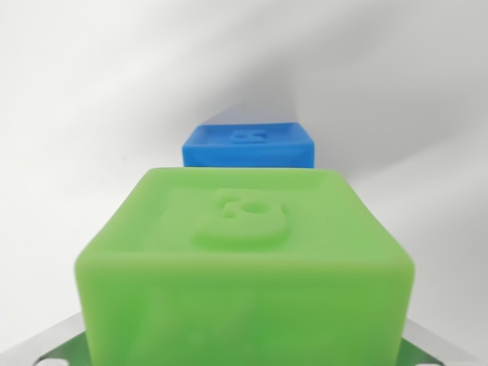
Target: Stack cube
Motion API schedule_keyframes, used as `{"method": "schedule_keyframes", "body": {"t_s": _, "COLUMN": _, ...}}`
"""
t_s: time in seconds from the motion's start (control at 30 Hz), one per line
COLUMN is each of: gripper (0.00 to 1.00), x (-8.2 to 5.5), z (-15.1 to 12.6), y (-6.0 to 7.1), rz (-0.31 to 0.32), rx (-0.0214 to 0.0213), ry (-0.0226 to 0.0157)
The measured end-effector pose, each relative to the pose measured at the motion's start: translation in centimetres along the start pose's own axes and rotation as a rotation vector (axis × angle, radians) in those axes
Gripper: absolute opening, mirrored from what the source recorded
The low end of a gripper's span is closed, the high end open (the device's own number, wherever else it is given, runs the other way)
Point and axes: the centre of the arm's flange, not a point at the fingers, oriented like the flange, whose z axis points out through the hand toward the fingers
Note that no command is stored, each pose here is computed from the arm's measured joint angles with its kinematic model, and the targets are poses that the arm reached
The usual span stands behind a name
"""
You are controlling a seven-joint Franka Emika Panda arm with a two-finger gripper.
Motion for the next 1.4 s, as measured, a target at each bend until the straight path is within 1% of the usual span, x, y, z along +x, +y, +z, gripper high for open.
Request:
{"method": "schedule_keyframes", "body": {"t_s": 0.1, "gripper": 0.0, "x": 0.0, "z": 0.8, "y": 0.0, "rz": 0.0, "rx": -0.0003, "ry": -0.0003}}
{"method": "schedule_keyframes", "body": {"t_s": 0.23, "gripper": 0.0, "x": 0.0, "z": 1.5, "y": 0.0, "rz": 0.0, "rx": 0.0005, "ry": -0.0006}}
{"method": "schedule_keyframes", "body": {"t_s": 0.27, "gripper": 0.0, "x": 0.0, "z": 1.7, "y": 0.0, "rz": 0.0, "rx": 0.0013, "ry": -0.0007}}
{"method": "schedule_keyframes", "body": {"t_s": 0.43, "gripper": 0.0, "x": 0.0, "z": 2.6, "y": 0.1, "rz": 0.001, "rx": -0.0001, "ry": -0.0009}}
{"method": "schedule_keyframes", "body": {"t_s": 0.47, "gripper": 0.0, "x": 0.1, "z": 2.7, "y": 0.1, "rz": 0.001, "rx": -0.0003, "ry": -0.0009}}
{"method": "schedule_keyframes", "body": {"t_s": 0.63, "gripper": 0.0, "x": 0.1, "z": 3.3, "y": 0.0, "rz": 0.001, "rx": 0.0015, "ry": -0.0011}}
{"method": "schedule_keyframes", "body": {"t_s": 0.83, "gripper": 0.0, "x": 0.1, "z": 3.7, "y": 0.1, "rz": 0.001, "rx": 0.0008, "ry": -0.0011}}
{"method": "schedule_keyframes", "body": {"t_s": 0.93, "gripper": 0.0, "x": 0.1, "z": 3.8, "y": 0.1, "rz": 0.001, "rx": 0.0012, "ry": -0.0011}}
{"method": "schedule_keyframes", "body": {"t_s": 0.97, "gripper": 1.0, "x": 0.1, "z": 3.8, "y": 0.0, "rz": 0.001, "rx": 0.0014, "ry": -0.0011}}
{"method": "schedule_keyframes", "body": {"t_s": 1.4, "gripper": 1.0, "x": 0.1, "z": 3.8, "y": 0.0, "rz": 0.001, "rx": 0.0022, "ry": -0.0011}}
